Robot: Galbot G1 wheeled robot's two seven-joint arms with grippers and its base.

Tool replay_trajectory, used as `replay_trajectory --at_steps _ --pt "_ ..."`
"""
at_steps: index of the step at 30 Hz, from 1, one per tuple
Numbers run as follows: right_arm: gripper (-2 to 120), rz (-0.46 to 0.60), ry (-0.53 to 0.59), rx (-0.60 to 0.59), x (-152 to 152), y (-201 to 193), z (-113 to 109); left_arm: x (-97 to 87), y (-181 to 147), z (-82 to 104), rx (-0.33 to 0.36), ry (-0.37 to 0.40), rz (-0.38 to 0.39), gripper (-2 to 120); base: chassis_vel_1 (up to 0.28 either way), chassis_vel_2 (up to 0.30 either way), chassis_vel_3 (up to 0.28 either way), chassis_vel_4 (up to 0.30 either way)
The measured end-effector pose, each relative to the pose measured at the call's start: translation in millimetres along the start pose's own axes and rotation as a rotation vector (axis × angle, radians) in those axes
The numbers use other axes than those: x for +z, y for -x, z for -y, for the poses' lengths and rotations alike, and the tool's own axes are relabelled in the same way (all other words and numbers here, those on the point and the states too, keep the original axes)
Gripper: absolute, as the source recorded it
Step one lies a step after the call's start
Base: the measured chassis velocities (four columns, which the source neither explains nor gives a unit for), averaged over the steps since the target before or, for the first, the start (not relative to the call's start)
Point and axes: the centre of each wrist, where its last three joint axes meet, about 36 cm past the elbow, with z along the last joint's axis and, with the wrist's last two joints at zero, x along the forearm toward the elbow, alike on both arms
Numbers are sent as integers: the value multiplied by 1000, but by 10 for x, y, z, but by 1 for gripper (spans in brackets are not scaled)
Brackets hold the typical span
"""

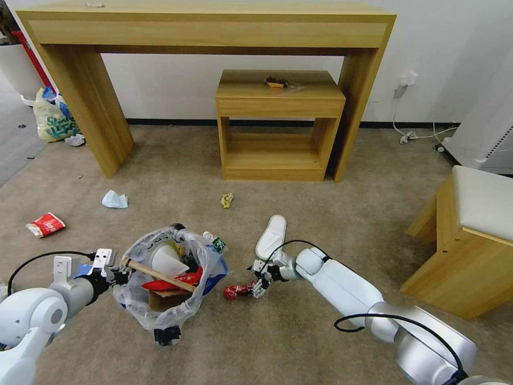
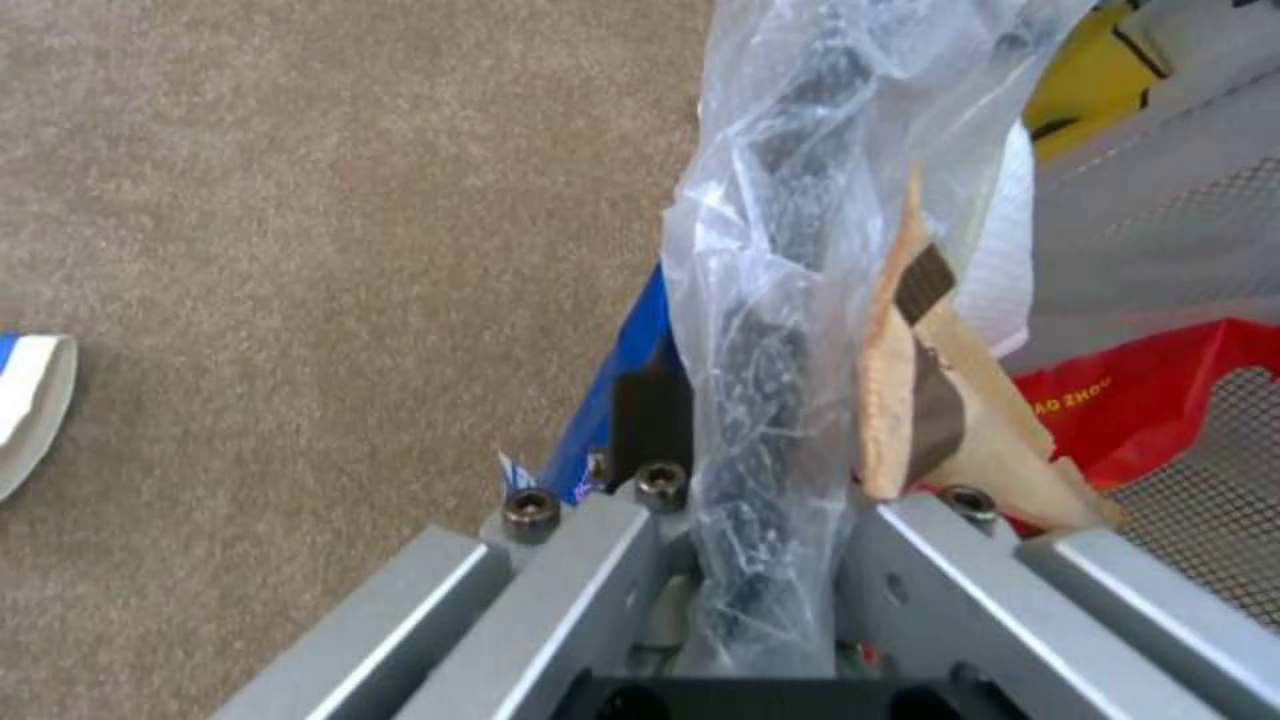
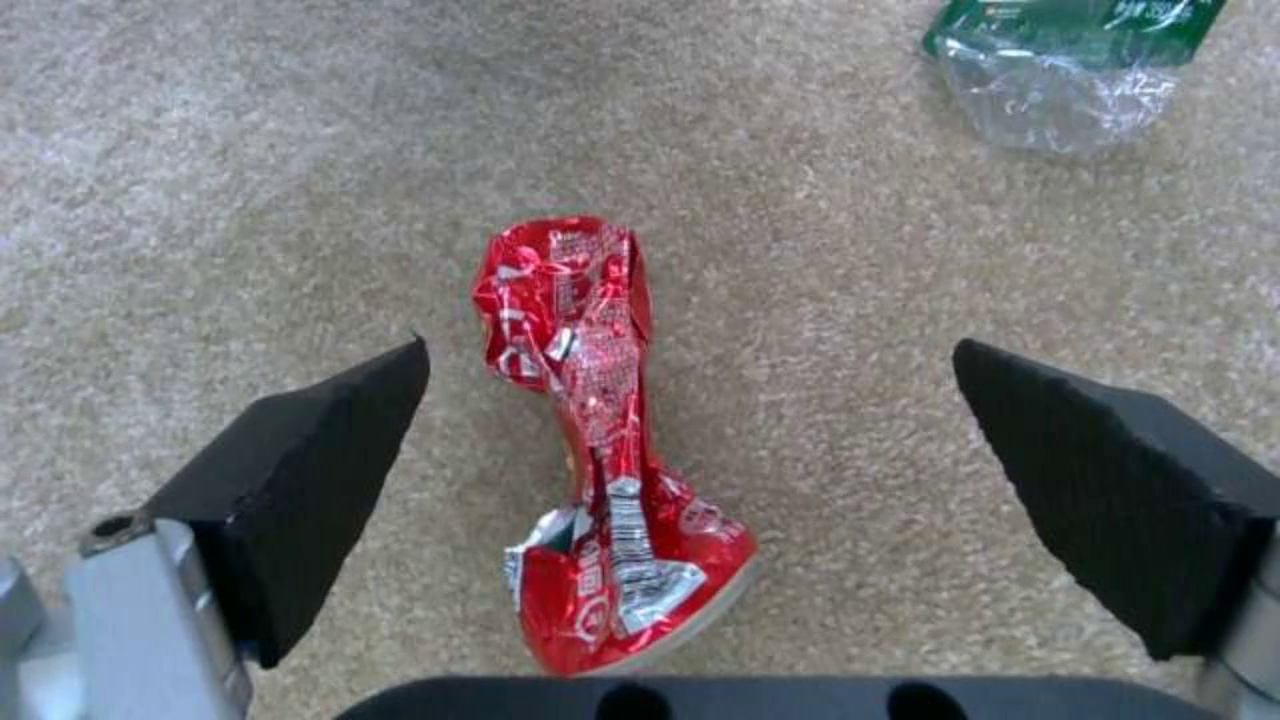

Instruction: Pick up the trash bin and place the garbage on the floor into it.

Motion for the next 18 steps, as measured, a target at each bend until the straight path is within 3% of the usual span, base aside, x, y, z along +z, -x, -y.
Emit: replay_trajectory --at_steps 14,18 --pt "100 -81 22 -67 61 294 -162 -34 -41 -29 -6 -1 12 0 0 0 0 0" --pt "89 -92 46 -56 118 330 -165 -54 -60 -36 -5 3 15 0 0 0 0 0"
